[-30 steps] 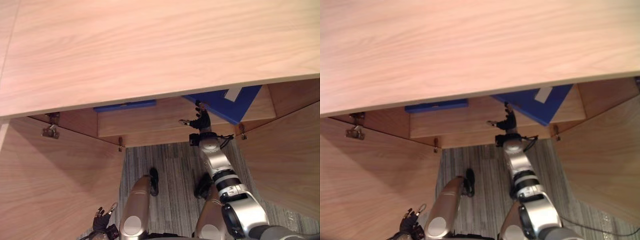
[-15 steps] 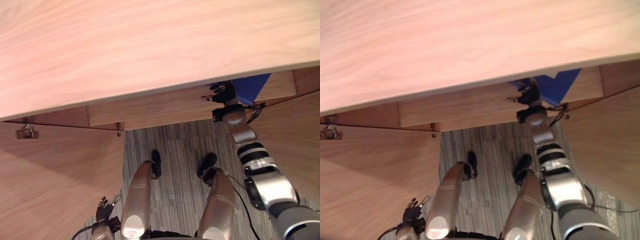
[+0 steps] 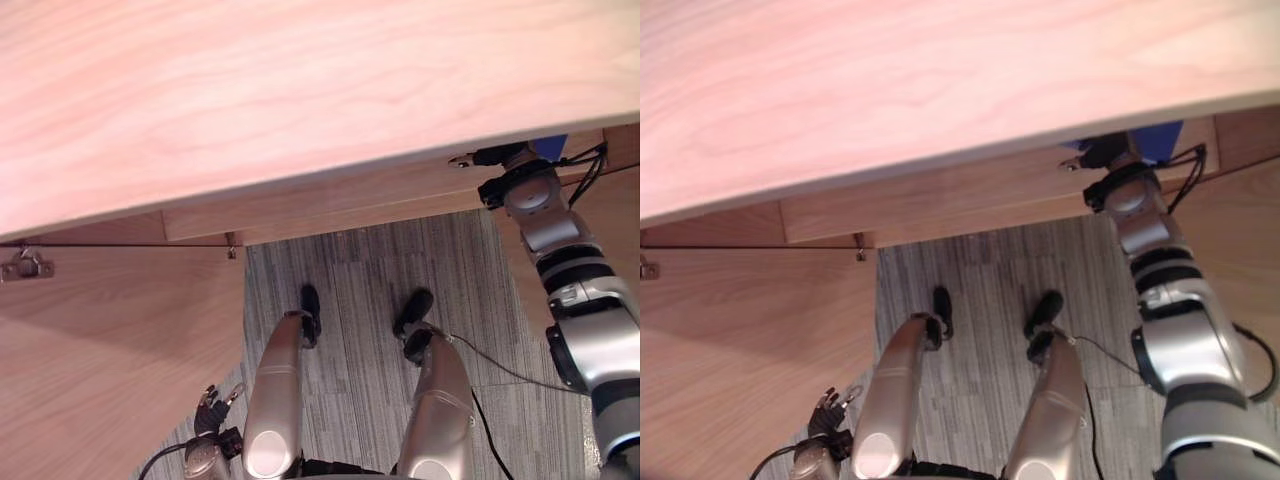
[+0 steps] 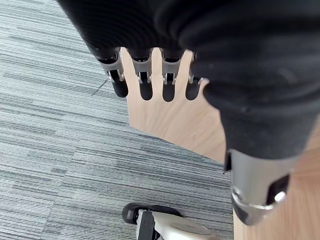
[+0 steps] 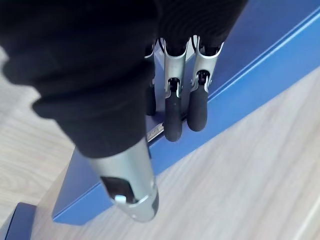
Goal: Walk over to the cabinet, pick up the folder, carry it to the office cabinet, place the folder inside the office cabinet, then close the office cabinet door
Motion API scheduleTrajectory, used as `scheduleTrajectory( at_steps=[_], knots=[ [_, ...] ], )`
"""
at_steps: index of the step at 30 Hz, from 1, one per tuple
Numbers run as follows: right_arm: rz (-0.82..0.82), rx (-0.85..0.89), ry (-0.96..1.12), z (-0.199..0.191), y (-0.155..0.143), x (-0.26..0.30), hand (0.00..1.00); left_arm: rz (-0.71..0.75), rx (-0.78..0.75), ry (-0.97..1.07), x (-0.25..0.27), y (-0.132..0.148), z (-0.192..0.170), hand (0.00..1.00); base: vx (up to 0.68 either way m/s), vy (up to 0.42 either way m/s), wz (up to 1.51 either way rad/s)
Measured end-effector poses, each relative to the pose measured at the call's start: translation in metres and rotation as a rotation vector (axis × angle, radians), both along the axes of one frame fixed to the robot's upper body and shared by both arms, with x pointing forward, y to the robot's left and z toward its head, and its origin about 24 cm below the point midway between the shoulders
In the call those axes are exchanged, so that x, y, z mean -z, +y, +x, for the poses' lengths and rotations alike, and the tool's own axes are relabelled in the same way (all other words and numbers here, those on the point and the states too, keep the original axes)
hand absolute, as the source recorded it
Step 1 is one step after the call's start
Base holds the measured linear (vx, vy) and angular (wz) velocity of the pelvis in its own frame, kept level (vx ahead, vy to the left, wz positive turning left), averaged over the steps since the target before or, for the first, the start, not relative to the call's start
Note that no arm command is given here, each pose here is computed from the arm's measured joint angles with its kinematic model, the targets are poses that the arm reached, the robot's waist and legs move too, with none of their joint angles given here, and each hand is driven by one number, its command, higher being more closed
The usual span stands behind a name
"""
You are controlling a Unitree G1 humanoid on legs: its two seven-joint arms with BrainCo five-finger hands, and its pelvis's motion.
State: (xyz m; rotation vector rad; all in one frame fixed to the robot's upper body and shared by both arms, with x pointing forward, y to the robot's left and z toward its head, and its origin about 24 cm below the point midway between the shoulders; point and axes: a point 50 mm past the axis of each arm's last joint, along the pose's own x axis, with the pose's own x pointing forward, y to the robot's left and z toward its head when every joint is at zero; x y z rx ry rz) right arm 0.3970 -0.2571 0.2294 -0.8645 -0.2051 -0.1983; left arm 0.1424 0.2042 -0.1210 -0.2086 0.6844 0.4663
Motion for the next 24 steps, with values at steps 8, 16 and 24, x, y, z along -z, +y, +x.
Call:
scheduleTrajectory(
  at_steps=[8, 16, 24],
  knots=[
    [-0.273, 0.055, 0.039, 0.006, -0.002, -0.029, 0.00, -0.013, 0.022, -0.091, -0.013, -0.003, 0.015, 0.00, 0.00, -0.003, -0.03],
    [-0.418, 0.173, -0.065, 0.002, -0.002, -0.076, 0.00, -0.046, -0.002, -0.163, -0.024, -0.011, 0.028, 0.00, 0.01, 0.000, -0.03],
    [-0.225, 0.150, -0.303, -0.011, 0.008, -0.117, 0.00, -0.066, -0.063, -0.196, -0.028, -0.012, 0.030, 0.00, 0.04, 0.021, -0.20]
  ],
)
